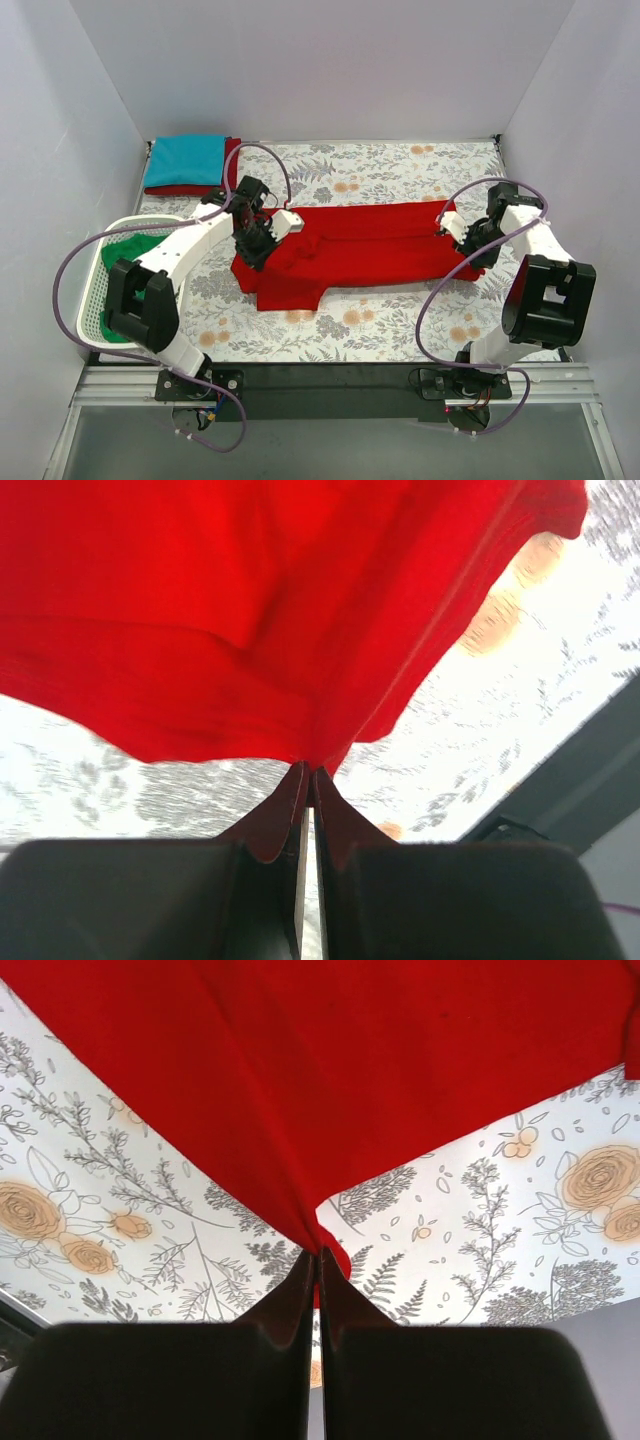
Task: Fold and stack the t-shirts
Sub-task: Fold the tshirt
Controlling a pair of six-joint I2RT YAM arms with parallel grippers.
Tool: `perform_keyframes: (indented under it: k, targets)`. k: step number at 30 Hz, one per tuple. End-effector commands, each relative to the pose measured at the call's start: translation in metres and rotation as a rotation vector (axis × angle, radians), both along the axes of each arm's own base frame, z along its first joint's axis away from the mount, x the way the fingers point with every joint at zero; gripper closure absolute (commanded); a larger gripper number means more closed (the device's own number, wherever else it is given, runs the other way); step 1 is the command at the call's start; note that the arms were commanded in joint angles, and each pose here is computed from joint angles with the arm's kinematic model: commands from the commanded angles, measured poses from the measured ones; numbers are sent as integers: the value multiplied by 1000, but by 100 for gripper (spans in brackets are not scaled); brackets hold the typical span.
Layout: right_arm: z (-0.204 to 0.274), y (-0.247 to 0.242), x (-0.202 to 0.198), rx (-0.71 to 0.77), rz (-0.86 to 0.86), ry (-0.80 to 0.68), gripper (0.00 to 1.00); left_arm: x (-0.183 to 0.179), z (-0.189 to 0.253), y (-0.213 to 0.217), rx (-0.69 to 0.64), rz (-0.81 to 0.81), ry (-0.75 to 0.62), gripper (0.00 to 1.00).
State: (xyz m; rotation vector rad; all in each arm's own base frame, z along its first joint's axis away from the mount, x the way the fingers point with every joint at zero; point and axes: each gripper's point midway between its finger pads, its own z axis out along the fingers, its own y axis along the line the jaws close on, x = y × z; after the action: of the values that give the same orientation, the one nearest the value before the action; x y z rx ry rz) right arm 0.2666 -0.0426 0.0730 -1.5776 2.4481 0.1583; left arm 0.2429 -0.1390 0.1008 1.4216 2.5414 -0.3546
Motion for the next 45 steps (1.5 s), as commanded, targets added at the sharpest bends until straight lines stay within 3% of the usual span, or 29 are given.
perform_keyframes:
  k: [1,17,26,35,45]
  targets:
    - [10,-1,14,10,-1,-12,99,27,16,-1,-27,-11,-38,100]
    - [3,-4,65,17,-15,5,99,110,13,18,-17,6,-54,100]
    - [-7,-3,93,-1,-6,21,99,121,-5,29,-3,31,-24,100]
    - [-12,5,115,-20,31,20,99,109,-21,37,17,41,23,100]
    - [-22,9,115,-41,64,56,99,117,-31,35,13,59,26,100]
